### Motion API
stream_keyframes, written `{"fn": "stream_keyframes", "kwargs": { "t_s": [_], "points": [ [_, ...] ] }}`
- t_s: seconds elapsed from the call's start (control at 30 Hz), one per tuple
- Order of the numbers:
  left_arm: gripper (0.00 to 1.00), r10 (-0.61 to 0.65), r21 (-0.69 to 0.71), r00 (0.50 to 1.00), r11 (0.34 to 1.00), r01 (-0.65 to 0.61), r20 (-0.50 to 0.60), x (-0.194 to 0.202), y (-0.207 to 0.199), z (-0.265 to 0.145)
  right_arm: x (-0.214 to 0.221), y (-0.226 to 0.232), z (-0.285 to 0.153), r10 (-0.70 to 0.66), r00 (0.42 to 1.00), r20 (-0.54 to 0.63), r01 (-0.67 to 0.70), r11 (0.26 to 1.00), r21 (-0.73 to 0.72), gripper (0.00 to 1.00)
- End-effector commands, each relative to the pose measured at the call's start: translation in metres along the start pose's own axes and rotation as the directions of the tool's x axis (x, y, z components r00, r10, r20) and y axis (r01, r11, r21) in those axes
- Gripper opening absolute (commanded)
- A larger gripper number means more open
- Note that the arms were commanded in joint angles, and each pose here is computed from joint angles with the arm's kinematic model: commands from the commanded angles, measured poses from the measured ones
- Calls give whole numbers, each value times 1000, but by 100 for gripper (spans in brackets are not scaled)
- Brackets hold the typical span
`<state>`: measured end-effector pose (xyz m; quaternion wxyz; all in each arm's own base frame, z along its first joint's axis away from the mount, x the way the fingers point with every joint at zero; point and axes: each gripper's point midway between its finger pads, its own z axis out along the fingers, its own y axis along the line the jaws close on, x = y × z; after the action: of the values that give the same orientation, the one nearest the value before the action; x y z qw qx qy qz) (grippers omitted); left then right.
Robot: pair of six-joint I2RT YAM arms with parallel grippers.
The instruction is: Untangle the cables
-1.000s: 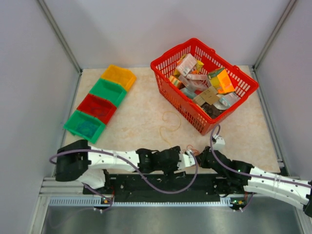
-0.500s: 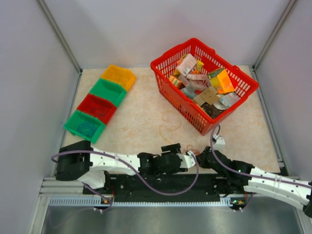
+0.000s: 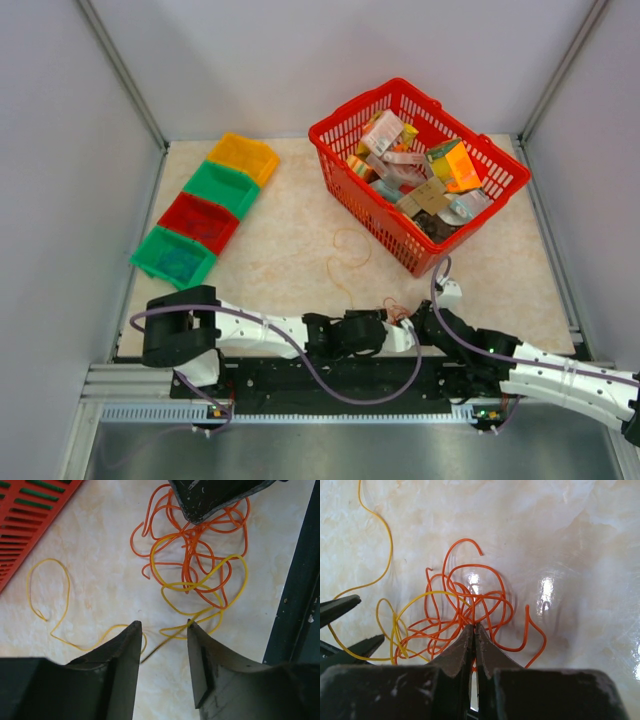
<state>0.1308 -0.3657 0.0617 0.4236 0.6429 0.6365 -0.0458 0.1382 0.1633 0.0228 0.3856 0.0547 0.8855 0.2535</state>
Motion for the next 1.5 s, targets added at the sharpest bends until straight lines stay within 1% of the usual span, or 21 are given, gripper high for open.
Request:
{"fn": "stream_keyframes", "kwargs": {
  "t_s": [0.0, 0.07, 0.13, 0.2, 0.27, 0.4, 0.5, 0.57, 0.6, 0.67, 0.73, 0.83, 1.0, 1.03, 1.13, 1.23, 1.33, 1.47],
  "points": [
    [39, 4, -72, 999, 997, -1, 40, -22, 17, 6, -16, 10, -3, 13, 999, 39, -13, 1000, -17, 0],
    [24, -20, -140, 1000, 990, 23, 23, -23, 29, 6, -15, 10, -3, 13, 999, 38, -13, 1000, -16, 0],
    [0, -43, -217, 999, 975, 43, 4, -20, 43, 2, -14, 8, -3, 15, 999, 38, -15, 1000, -7, 0],
    [0, -73, -293, 997, 953, 70, 2, -17, 57, -7, -14, 6, -2, 20, 999, 41, -20, 1000, 2, 0],
    [0, -108, -335, 994, 936, 110, 24, -16, 68, -21, -14, 3, -1, 26, 999, 44, -27, 1000, 14, 0],
    [0, -191, -418, 975, 881, 222, 115, -18, 98, -61, -13, -3, 2, 41, 998, 53, -43, 998, 45, 0],
    [0, -272, -477, 940, 811, 339, 206, -22, 131, -97, -12, -8, 3, 42, 998, 53, -46, 996, 72, 0],
    [0, -370, -489, 893, 747, 450, 256, -20, 160, -121, -13, -9, 4, 38, 998, 59, -43, 996, 83, 0],
    [0, -425, -472, 857, 714, 516, 292, -21, 175, -133, -13, -9, 4, 35, 998, 60, -40, 995, 88, 0],
    [0, -544, -414, 767, 646, 642, 341, -18, 199, -148, -14, -10, 4, 35, 997, 62, -41, 995, 92, 0],
    [0, -603, -392, 702, 583, 712, 379, -12, 221, -162, -15, -9, 4, 34, 997, 63, -40, 995, 91, 0],
    [0, -613, -425, 659, 505, 751, 435, -1, 248, -188, -15, -8, 3, 34, 997, 64, -39, 996, 86, 0],
    [0, -601, -469, 566, 331, 819, 565, 18, 294, -255, -12, -12, 4, 52, 997, 61, -57, 994, 92, 0],
    [0, -582, -462, 555, 317, 828, 595, 16, 299, -270, -13, -12, 4, 52, 996, 66, -59, 994, 95, 0],
    [0, -517, -440, 535, 306, 845, 669, 7, 308, -308, -15, -14, 4, 50, 996, 77, -58, 993, 103, 0],
    [0, -478, -401, 512, 319, 858, 714, -3, 310, -330, -18, -15, 4, 51, 995, 91, -61, 992, 111, 0],
    [0, -460, -391, 479, 279, 877, 748, -2, 313, -354, -20, -19, 4, 58, 993, 101, -72, 988, 134, 0],
    [0, -419, -349, 439, 277, 895, 795, -11, 316, -382, -21, -22, 3, 72, 991, 113, -89, 985, 147, 0]
  ]
}}
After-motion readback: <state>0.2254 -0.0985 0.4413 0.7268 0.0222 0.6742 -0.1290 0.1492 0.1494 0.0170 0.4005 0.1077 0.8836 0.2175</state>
